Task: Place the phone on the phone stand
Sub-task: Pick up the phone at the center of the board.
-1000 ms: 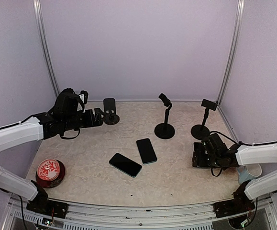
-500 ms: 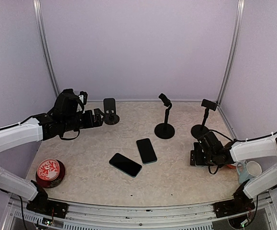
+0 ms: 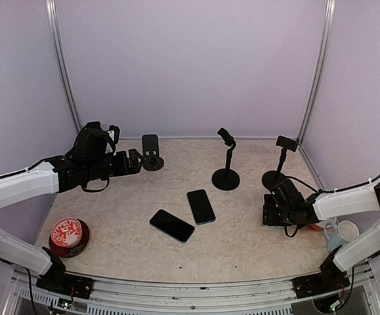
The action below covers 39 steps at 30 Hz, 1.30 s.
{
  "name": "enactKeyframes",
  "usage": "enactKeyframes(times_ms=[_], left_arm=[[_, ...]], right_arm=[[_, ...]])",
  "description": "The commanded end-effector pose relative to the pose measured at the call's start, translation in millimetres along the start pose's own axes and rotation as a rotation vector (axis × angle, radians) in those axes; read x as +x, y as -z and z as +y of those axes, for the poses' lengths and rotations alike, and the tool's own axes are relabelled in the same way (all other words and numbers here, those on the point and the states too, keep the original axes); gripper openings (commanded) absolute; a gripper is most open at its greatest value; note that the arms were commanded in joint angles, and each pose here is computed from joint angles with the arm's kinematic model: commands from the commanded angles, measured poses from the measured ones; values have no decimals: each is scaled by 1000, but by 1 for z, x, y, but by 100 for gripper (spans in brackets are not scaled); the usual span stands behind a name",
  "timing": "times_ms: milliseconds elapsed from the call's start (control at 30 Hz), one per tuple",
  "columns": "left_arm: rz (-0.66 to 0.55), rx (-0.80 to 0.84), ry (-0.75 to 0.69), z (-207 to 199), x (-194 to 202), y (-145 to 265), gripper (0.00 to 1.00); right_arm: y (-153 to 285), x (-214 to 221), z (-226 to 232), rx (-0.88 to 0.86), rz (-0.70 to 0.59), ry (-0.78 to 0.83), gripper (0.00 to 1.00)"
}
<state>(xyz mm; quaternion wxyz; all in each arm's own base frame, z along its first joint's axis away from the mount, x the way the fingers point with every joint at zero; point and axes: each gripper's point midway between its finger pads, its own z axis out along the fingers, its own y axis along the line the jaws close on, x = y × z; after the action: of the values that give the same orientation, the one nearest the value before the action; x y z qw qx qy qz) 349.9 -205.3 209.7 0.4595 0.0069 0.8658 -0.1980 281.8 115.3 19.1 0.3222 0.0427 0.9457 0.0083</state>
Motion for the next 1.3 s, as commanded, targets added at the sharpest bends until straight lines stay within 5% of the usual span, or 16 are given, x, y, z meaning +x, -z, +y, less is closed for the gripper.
enactKeyframes(times_ms=[0,267,800,1267], left_arm=[[-39,15,5,-4,-9,7,99],[-52,34,17,-11,-13,13,99],[-26,185,1,-80,-9,16,99],[62,442,4,-147,22,16,99]], right_arm=[[-4,14,3,-31,60,0,75],[7,-1,13,-63,11,26,71],[87,-52,101,-193,-387,342,72],[164,-65,154,-427,-683,460,71]])
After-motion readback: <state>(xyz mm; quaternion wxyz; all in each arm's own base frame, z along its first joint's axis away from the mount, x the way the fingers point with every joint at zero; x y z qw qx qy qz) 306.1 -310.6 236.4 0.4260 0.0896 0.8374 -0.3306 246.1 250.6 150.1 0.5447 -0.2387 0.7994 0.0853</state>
